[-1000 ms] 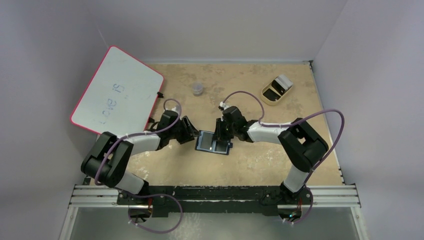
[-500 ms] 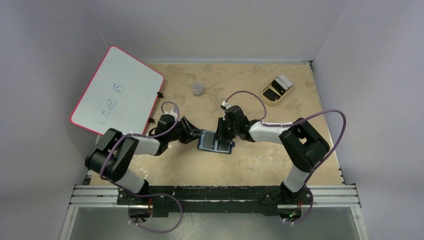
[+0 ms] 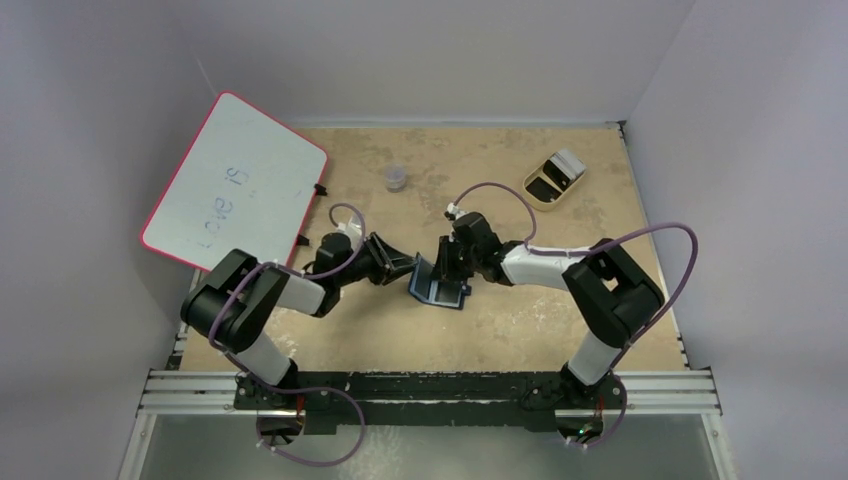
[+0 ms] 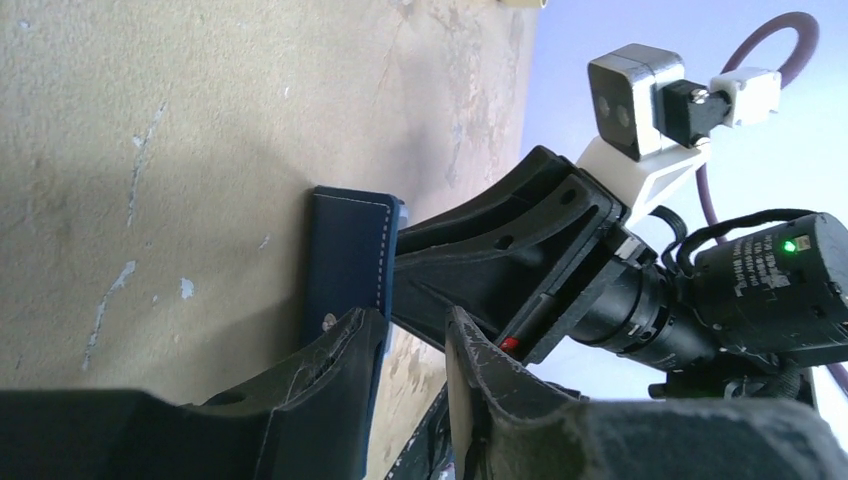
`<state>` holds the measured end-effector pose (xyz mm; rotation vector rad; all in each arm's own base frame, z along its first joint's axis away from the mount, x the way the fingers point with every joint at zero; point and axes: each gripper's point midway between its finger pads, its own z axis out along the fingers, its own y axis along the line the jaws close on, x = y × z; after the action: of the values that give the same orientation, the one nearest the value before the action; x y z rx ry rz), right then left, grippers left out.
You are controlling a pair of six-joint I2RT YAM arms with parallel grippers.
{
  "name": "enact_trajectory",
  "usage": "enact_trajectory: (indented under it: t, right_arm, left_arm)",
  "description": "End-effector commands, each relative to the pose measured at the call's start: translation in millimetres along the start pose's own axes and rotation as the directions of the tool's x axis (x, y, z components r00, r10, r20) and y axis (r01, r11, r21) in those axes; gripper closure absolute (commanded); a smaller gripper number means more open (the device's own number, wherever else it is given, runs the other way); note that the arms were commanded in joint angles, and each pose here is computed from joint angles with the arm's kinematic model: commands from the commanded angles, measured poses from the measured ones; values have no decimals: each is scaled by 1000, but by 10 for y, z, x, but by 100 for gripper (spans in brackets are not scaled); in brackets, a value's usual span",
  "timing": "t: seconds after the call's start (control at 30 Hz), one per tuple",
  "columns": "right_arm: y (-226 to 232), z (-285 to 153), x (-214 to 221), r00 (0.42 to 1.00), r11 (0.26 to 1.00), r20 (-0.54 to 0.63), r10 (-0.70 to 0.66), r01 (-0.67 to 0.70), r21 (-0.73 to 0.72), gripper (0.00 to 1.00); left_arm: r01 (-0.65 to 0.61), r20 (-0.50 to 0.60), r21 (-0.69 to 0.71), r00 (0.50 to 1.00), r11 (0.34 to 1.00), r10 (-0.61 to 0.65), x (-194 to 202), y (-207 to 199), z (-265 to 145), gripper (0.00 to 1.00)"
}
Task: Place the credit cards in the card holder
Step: Turn over the card slot in the card holder.
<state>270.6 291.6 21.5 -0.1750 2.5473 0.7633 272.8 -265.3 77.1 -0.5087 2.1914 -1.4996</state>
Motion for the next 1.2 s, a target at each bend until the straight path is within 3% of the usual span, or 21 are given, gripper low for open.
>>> enact_trajectory:
  t: [0.0, 0.17, 0.43, 0.57, 0.73, 0.9, 1.03, 1.17]
  right_arm:
    - [-84, -85, 49, 1000, 999, -4, -12, 12, 40, 76]
    - [8, -163, -58, 1000, 999, 18, -25, 25, 22, 75]
    - [-7, -128, -39, 1000, 999, 8, -26, 26, 25, 75]
    - [7, -156, -60, 999, 999, 12, -29, 29, 24, 75]
    - [80, -309, -155, 999, 999, 33, -35, 35, 25, 75]
    - [78, -416, -202, 998, 998, 50, -42, 40, 44, 74]
    - [45, -392, -176, 998, 998, 42, -47, 44, 54, 73]
    - [28, -218, -192, 997, 996, 36, -75, 73, 49, 74]
  left_arm:
    - [-25, -49, 8, 998, 1000, 26, 132, 20, 34, 72]
    - [-96, -49, -111, 995, 989, 91, 97, 229, 45, 79]
    - [-201, -90, -151, 978, 968, 189, 148, 241, 121, 72]
    - [-204, -90, -148, 977, 968, 192, 158, 238, 138, 84]
    - [-231, -75, -173, 972, 957, 221, 108, 188, 83, 93]
    - [-295, -89, -288, 956, 911, 281, 19, 216, -67, 100]
    - [-346, -111, -418, 937, 840, 331, -71, 300, -278, 100]
    - [-350, -141, -405, 937, 845, 321, -17, 257, -298, 93]
